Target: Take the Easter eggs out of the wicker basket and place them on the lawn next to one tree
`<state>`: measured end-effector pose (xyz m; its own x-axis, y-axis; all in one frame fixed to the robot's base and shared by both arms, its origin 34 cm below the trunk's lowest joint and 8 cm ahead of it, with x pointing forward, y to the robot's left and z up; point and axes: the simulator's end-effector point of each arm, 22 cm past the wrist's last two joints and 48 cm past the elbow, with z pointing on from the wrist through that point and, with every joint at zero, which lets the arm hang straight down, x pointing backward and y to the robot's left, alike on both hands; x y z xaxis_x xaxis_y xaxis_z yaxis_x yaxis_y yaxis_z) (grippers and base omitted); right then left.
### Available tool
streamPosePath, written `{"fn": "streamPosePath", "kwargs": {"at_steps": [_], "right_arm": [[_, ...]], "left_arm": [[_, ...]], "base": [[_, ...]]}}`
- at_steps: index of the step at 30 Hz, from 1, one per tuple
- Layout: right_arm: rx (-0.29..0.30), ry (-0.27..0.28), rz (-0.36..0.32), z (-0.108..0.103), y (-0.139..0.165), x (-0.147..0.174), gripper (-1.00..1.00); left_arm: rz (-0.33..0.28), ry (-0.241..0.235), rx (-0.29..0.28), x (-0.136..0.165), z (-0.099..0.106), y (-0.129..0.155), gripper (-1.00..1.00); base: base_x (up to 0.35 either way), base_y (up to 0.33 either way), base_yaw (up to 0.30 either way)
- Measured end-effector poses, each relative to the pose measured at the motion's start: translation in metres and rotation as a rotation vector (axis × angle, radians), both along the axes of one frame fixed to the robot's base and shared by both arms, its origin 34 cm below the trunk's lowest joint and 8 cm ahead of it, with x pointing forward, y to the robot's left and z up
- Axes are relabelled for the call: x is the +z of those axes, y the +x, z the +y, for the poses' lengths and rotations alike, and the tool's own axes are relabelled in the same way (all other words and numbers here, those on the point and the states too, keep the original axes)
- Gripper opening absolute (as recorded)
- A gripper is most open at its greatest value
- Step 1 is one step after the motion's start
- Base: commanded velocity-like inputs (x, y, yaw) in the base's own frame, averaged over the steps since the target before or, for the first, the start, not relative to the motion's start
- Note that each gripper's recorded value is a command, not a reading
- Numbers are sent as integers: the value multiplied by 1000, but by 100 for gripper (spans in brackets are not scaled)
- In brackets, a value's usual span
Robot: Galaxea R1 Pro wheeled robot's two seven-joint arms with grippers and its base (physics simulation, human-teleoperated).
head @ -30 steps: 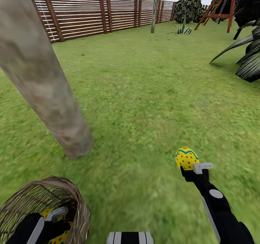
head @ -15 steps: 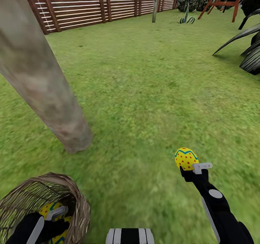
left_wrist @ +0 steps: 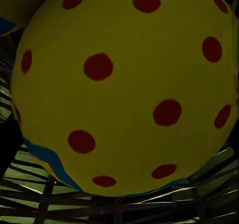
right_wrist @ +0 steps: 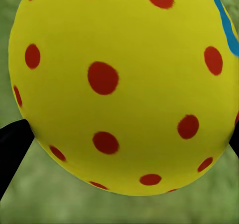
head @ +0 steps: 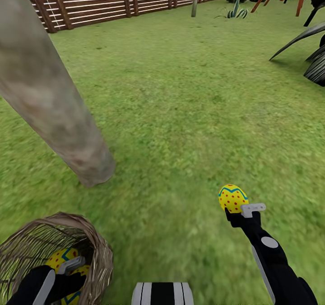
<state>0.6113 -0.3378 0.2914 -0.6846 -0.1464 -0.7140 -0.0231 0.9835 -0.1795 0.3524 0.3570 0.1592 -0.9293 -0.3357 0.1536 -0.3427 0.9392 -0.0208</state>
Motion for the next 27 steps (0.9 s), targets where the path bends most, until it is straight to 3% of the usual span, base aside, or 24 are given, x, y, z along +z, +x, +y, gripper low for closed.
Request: {"fn": "streamPosePath", "kwargs": {"at_steps": [27], "right_arm": [[0,1,4,-1,-1,-2,-100]], "left_arm": [[5,4,-12,-1,-1,-1,-100]], "base": [[0,0,0]]}}
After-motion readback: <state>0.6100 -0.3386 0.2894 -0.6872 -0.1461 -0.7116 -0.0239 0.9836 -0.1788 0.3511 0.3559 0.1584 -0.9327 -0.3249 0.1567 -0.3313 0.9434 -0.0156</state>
